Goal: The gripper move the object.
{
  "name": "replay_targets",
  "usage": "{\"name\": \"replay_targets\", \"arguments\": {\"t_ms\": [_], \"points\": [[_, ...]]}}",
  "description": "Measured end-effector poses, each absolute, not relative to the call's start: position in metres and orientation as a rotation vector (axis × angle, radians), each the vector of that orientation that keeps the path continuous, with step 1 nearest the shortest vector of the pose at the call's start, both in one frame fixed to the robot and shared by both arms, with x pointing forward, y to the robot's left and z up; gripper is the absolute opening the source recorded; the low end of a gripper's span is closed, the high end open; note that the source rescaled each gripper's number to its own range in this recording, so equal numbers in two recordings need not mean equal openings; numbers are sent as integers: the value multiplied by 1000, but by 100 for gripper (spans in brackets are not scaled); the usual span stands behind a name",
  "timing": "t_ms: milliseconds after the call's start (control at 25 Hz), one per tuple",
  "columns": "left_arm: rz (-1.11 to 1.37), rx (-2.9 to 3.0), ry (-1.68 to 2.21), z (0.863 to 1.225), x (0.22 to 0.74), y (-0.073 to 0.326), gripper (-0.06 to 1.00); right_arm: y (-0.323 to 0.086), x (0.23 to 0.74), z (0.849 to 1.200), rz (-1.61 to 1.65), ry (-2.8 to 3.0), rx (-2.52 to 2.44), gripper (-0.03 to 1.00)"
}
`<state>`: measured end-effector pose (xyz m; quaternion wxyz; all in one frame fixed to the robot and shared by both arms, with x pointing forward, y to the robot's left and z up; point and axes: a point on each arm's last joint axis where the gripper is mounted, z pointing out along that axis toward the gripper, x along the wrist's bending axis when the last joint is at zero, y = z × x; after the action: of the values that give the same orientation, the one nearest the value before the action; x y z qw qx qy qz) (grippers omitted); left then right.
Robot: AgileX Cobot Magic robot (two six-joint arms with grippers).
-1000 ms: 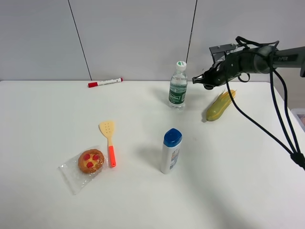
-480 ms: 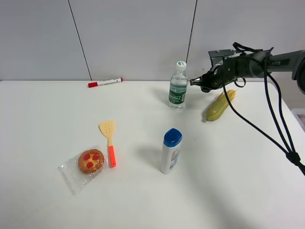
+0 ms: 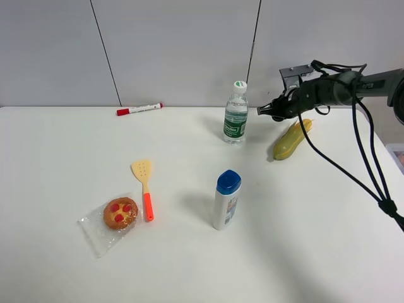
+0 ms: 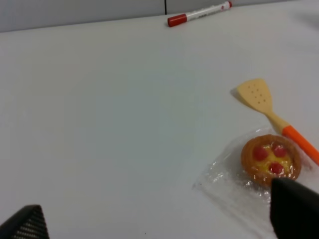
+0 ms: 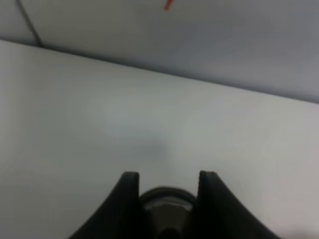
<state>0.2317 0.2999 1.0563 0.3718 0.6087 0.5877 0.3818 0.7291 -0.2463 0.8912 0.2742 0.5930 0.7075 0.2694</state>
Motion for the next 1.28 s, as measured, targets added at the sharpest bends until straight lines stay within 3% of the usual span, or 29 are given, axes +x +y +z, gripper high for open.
{"name": "replay_targets", "arguments": {"t_ms": [1040,1120,1240,1280], "points": [[979,1561,1507,1056,232,300,100,-253,735,857,763,1873,1583,1],[979,1561,1507,1056,232,300,100,-253,736,858,766,1871,1582,16],[979,1561,1507,1056,232,300,100,-253,736,858,774,1865,1575,64],[979,1561,1507,1056,232,300,100,-252,737,859,781,1860,1571,75]]}}
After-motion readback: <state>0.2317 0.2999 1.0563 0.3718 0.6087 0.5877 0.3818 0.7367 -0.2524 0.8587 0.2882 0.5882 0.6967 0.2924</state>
